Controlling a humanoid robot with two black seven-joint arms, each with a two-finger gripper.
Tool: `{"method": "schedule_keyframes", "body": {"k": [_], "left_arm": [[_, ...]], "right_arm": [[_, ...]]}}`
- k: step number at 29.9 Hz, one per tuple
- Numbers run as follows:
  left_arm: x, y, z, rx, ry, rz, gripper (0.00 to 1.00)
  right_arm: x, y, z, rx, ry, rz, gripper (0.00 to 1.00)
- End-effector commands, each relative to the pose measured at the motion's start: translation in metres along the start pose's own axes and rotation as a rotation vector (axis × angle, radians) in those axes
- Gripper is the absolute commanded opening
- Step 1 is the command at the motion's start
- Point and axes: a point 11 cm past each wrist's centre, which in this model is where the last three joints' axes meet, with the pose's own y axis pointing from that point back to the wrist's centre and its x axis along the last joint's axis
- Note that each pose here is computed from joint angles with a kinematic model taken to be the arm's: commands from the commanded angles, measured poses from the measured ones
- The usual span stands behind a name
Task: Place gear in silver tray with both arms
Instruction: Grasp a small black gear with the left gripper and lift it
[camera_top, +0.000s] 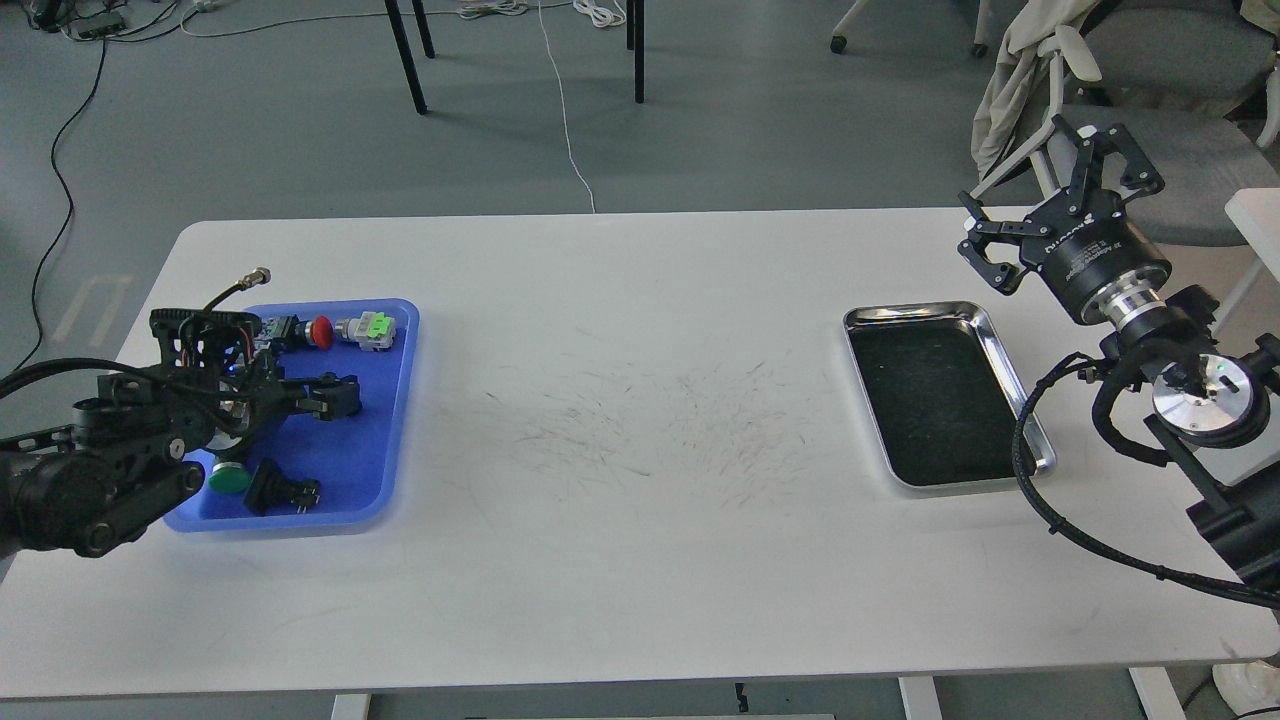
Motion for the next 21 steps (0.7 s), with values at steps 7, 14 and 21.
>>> {"method": "schedule_keyframes", "body": {"k": [7, 14, 21], "left_arm": [[-0.0024, -0.0006, 0.0010, -0.012, -0.008, -0.010, 0.63], [-0.0028, -0.0012, 0.0023, -0.013, -0.009, -0.012, 0.42], [-0.0037, -0.0012, 0.0020, -0.011, -0.016, -0.018, 0.18]], "right_arm": [[-0.0011, -0.0003, 0.0008, -0.001, -0.001, -0.003, 0.99], [-0.0011, -0.0003, 0.0008, -0.001, -0.001, -0.003, 0.99], [-0.0011, -0.0003, 0.0008, -0.001, -0.001, -0.003, 0.99]]}}
